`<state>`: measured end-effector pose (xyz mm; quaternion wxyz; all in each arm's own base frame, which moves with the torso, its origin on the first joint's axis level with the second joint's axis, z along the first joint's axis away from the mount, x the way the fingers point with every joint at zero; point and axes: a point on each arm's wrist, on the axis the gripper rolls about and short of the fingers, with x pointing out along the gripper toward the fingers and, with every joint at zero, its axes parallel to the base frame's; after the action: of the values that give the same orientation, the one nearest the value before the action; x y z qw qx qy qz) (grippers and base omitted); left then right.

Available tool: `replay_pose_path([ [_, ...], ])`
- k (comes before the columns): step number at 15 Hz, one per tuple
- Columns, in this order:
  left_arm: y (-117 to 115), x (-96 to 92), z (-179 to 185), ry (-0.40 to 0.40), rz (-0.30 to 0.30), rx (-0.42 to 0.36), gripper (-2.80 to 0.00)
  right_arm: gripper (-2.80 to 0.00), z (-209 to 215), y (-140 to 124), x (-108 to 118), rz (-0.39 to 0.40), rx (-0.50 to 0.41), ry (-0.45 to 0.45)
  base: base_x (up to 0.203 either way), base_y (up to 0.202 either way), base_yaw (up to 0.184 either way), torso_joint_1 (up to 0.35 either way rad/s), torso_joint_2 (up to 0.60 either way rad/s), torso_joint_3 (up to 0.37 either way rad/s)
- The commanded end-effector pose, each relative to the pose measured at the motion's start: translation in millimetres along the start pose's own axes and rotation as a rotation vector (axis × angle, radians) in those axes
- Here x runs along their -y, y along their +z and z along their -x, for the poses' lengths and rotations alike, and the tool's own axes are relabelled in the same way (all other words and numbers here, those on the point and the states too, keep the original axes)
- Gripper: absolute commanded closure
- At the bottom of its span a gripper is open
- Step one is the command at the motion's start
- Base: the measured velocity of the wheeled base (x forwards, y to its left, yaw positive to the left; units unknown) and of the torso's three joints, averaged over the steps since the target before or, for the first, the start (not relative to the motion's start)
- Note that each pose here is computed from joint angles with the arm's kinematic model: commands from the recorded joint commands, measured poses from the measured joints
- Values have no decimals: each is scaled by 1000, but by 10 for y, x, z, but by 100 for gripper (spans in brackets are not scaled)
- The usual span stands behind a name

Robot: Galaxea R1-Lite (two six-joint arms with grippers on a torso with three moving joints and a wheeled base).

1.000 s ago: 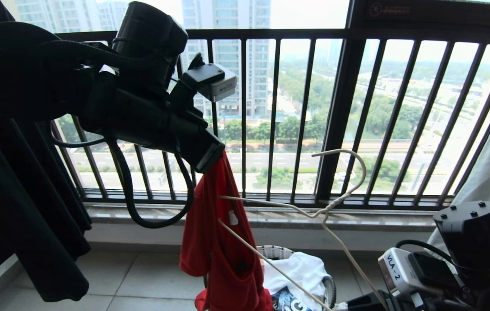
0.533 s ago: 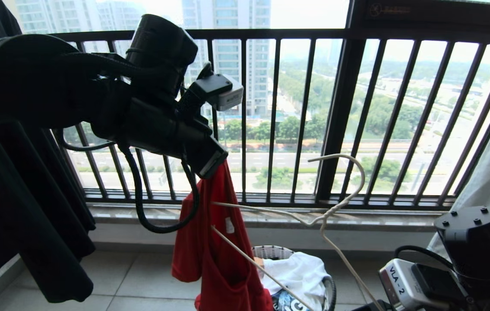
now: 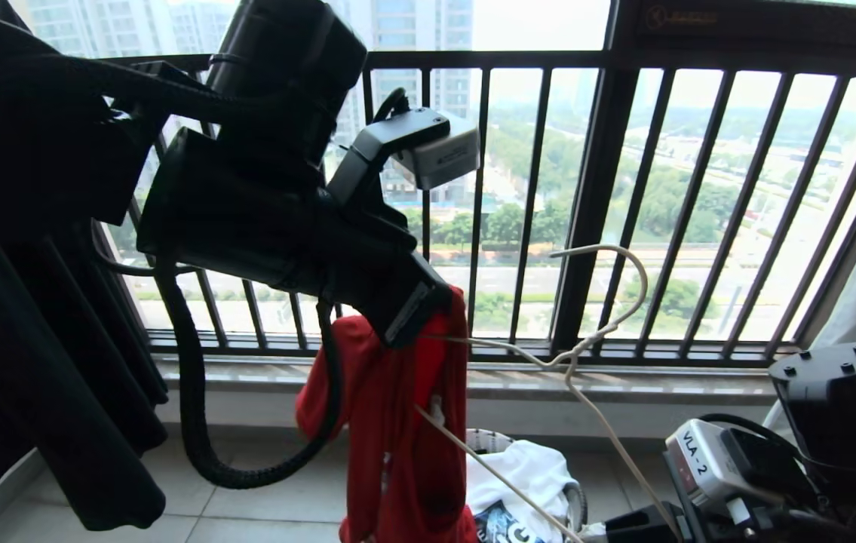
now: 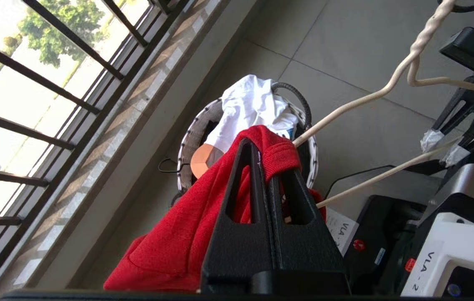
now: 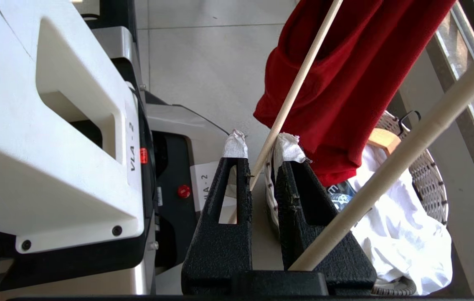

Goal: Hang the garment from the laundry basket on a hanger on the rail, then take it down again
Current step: Hang the clothes on the clothes rack

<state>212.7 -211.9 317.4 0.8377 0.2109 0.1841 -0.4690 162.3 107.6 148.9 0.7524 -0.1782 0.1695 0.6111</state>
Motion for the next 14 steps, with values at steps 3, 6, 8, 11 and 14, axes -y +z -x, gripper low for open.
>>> replay_pose_path([
  [3, 45, 248, 174, -75, -42, 12, 0, 0, 33, 34, 41, -27, 18, -15, 0, 0, 0, 0, 0, 0],
  [6, 42, 403, 176, -132, -68, 13, 0, 0, 10, 15, 49, -40, 28, 24, 0, 0, 0, 0, 0, 0],
  [8, 54, 466, 176, -153, -79, 16, 0, 0, 12, 33, 61, -68, 45, 43, 0, 0, 0, 0, 0, 0],
  [11, 28, 496, 191, -155, -95, 11, 0, 0, 17, 41, 52, -87, 63, 72, 0, 0, 0, 0, 0, 0],
  [14, 41, 494, 199, -151, -111, 18, 0, 0, -1, 36, 33, -91, 70, 108, 0, 0, 0, 0, 0, 0],
])
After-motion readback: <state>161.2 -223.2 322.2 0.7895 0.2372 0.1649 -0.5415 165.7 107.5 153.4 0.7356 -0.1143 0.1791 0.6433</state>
